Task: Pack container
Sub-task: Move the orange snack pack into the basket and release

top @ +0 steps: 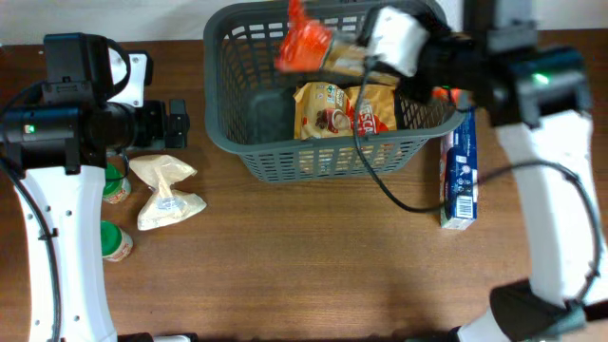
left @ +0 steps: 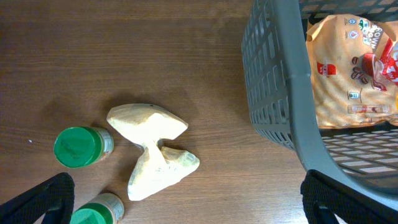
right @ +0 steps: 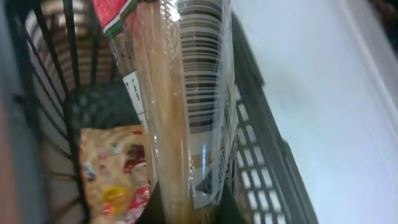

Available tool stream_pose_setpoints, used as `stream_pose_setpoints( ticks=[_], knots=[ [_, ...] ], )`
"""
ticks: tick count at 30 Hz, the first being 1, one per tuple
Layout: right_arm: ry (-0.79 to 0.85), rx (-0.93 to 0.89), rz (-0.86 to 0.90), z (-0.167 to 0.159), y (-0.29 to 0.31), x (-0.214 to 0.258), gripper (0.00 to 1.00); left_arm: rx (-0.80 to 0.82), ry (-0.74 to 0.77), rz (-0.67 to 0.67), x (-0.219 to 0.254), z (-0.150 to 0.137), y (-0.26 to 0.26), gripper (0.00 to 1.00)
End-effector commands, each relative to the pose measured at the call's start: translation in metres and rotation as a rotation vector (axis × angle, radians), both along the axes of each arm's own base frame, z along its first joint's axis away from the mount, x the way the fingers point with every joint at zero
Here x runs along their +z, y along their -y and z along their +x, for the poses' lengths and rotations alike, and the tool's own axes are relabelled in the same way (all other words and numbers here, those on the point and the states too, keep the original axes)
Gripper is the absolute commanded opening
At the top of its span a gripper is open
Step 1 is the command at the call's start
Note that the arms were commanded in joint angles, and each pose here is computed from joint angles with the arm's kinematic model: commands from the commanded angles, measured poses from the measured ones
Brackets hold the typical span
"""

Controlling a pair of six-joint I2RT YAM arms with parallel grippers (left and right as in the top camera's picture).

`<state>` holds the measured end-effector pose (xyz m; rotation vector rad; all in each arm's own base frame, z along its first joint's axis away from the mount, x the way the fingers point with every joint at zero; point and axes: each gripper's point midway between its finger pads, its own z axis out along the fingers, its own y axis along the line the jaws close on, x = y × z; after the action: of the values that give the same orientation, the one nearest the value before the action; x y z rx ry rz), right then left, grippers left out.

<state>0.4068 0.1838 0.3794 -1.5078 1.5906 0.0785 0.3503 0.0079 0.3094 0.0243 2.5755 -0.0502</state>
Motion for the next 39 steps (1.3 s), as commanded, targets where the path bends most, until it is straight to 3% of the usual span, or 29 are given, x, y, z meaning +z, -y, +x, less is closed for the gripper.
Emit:
stream_pose_setpoints(
  ticks=[1,8,12,17,18,20,21,24,28,31,34,36,39],
  knots=[
    [0.134,0.166,-0.055,0.015,-0.025,-0.003,0.04,-0.007,-0.002,-0.001,-0.001,0.000,0.000,0.99],
    [0.024,0.209,-0.033,0.062,-0.054,-0.075,0.04,-0.007,-0.002,-0.001,-0.001,0.000,0.000,0.99],
    [-0.101,0.108,0.018,0.097,-0.061,-0.126,0.04,-0.008,-0.002,-0.001,-0.001,0.000,0.000,0.99],
    [-0.247,0.025,0.064,0.112,-0.066,-0.173,0.04,-0.007,-0.002,-0.001,-0.001,0.000,0.000,0.99],
    [-0.274,0.008,0.072,0.113,-0.066,-0.180,0.12,-0.007,-0.002,-0.002,-0.001,0.000,0.000,0.99],
    [-0.307,-0.026,0.094,0.114,-0.066,-0.181,0.40,-0.007,-0.002,-0.001,-0.001,0.000,0.000,0.99],
    [-0.328,-0.079,0.114,0.116,-0.063,-0.177,0.99,-0.008,-0.002,-0.001,-0.001,0.000,0.000,0.99],
    [-0.342,-0.203,0.179,0.116,-0.055,-0.144,0.99,-0.008,-0.002,-0.001,-0.001,0.000,0.000,0.99],
    [-0.277,-0.223,0.240,0.093,-0.046,-0.071,0.99,-0.007,-0.002,-0.002,-0.001,0.000,0.000,0.99],
    [-0.217,-0.214,0.276,0.062,-0.037,-0.014,0.99,-0.007,-0.002,-0.001,-0.001,0.000,0.000,0.99],
    [-0.128,-0.261,0.305,0.009,-0.009,0.054,0.99,-0.008,-0.002,-0.001,-0.001,0.000,0.000,0.99],
    [-0.035,-0.364,0.291,-0.003,0.022,0.081,0.99,-0.008,-0.002,-0.001,-0.001,0.000,0.000,0.99],
    [0.060,-0.668,0.354,-0.015,0.091,0.116,0.98,-0.007,-0.002,-0.001,-0.001,0.000,0.000,0.99]
  ],
)
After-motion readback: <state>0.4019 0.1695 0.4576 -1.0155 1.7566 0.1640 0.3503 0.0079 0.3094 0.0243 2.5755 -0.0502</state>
